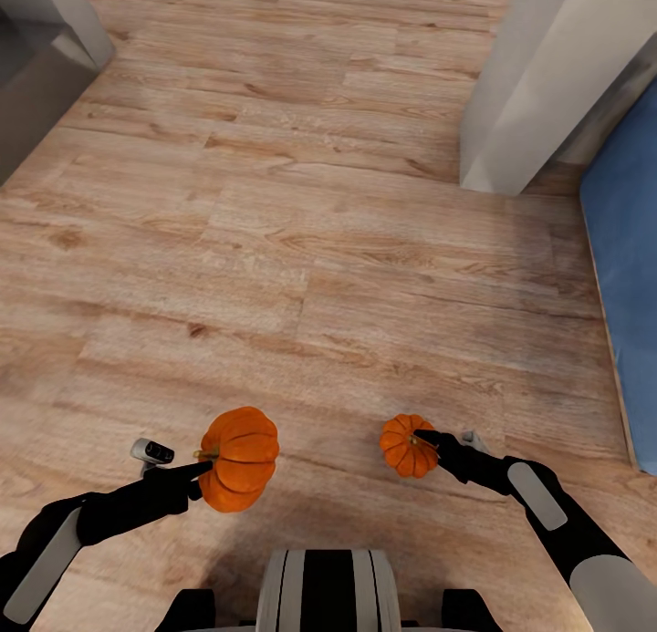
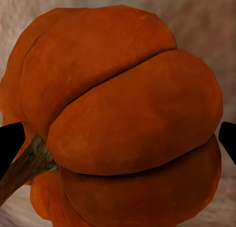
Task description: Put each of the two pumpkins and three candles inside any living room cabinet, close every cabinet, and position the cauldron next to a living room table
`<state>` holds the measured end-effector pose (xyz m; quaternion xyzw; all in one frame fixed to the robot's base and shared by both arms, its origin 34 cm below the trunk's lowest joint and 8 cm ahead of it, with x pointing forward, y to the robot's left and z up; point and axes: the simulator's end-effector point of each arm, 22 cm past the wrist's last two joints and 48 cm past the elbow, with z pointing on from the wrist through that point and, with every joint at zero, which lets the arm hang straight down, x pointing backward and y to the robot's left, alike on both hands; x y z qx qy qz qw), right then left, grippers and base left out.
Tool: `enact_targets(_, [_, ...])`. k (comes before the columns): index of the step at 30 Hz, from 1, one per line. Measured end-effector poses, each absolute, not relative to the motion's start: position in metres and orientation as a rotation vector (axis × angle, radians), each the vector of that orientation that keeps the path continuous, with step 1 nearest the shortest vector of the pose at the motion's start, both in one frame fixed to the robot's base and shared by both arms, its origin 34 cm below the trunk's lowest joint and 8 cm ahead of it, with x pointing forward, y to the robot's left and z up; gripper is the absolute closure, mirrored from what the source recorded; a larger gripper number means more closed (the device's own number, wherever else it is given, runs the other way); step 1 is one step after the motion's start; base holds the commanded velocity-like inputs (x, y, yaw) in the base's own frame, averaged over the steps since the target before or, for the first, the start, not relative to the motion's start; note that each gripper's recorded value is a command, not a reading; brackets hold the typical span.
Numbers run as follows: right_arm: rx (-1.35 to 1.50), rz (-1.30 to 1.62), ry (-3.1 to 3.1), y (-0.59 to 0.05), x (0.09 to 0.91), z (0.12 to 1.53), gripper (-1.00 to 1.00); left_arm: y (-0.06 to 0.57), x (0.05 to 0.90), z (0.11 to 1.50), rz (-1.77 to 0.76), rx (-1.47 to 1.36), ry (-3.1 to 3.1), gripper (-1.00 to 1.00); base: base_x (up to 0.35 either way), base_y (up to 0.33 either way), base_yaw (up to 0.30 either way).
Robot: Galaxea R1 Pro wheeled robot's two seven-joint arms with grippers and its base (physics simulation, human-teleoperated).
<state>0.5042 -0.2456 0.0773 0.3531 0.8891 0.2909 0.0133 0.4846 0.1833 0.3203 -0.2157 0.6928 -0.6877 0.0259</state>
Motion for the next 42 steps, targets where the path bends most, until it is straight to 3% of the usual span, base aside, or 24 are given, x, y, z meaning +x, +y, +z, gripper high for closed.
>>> enact_targets(42, [1.043, 0.904, 2.748, -0.245, 0.521, 0.097, 1.0, 0.183, 0.492, 0.342, -2.122, -0.609, 2.115, 1.0, 0.0, 0.0, 0.0])
